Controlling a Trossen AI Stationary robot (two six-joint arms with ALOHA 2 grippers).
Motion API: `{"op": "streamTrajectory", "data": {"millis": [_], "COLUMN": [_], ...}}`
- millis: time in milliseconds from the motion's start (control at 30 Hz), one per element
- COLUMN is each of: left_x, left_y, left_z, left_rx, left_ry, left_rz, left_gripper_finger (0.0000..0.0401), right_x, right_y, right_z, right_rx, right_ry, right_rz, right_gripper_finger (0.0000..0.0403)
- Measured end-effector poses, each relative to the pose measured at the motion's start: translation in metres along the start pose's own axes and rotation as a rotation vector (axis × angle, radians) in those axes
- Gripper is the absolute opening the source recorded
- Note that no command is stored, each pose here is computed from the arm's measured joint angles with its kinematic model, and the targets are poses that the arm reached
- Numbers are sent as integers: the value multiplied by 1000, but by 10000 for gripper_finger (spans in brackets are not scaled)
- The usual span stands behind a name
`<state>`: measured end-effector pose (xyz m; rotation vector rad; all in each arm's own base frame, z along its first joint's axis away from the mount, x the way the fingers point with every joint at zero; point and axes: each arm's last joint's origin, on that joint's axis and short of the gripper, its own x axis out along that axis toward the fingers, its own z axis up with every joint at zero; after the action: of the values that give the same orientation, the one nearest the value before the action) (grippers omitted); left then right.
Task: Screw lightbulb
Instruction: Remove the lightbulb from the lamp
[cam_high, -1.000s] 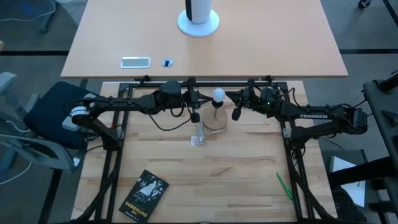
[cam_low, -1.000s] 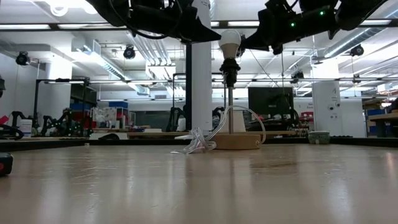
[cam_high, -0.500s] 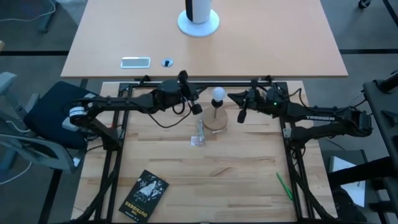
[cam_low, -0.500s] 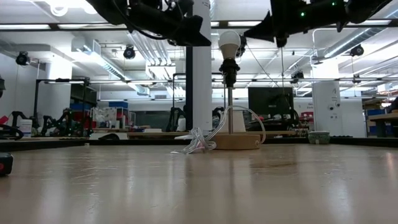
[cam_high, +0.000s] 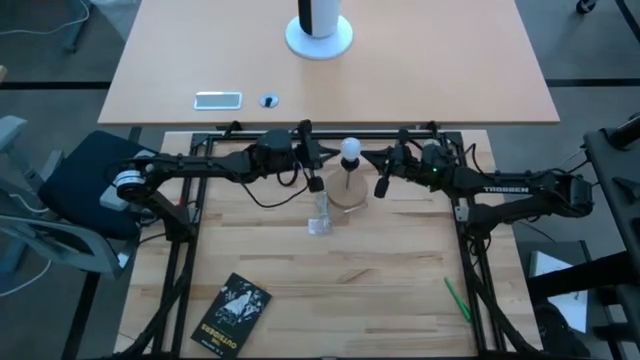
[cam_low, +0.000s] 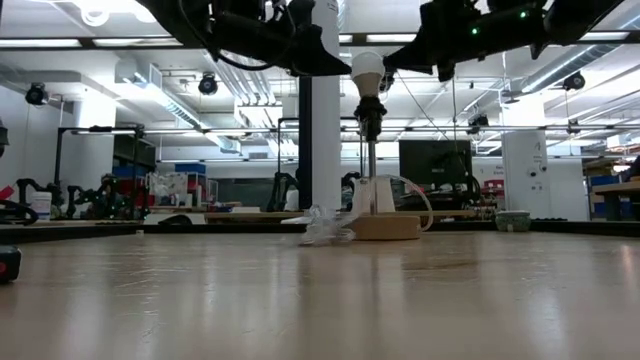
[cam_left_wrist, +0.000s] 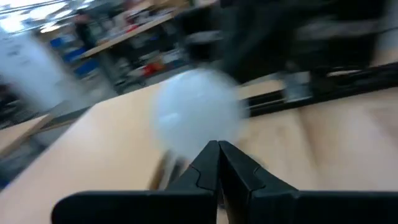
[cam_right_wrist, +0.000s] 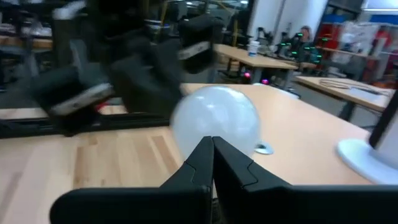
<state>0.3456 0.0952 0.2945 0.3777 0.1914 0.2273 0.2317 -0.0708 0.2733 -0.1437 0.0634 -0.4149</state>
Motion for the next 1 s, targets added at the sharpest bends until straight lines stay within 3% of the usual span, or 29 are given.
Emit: {"op": "streamTrajectory", "data": {"millis": [133, 233, 333, 500, 600, 1000], "left_x": [0, -1, -2, -2, 4, 10], "left_y": [-10, -9, -6, 5, 12, 12], "left_z": [4, 6, 6, 3, -5, -4], "left_rx": [6, 14, 14, 39, 43, 61], "left_ry": [-46, -52, -26, 62, 66, -10], "left_rz": [-117, -99, -23, 241, 269, 113], "left_gripper_finger": [0, 0, 0, 0, 0, 0], "right_x": [1, 1, 0, -3, -3, -3], "right_y": [-1, -1, -1, -1, -2, -5], "right_z": [-1, -1, -1, 3, 3, 2], "right_rx": [-2, -4, -3, -3, -10, -27], "right_ry": [14, 12, 10, -8, -11, 5], "right_rz": [-7, -3, -4, 3, 1, -44], "right_gripper_finger": [0, 0, 0, 0, 0, 0]}}
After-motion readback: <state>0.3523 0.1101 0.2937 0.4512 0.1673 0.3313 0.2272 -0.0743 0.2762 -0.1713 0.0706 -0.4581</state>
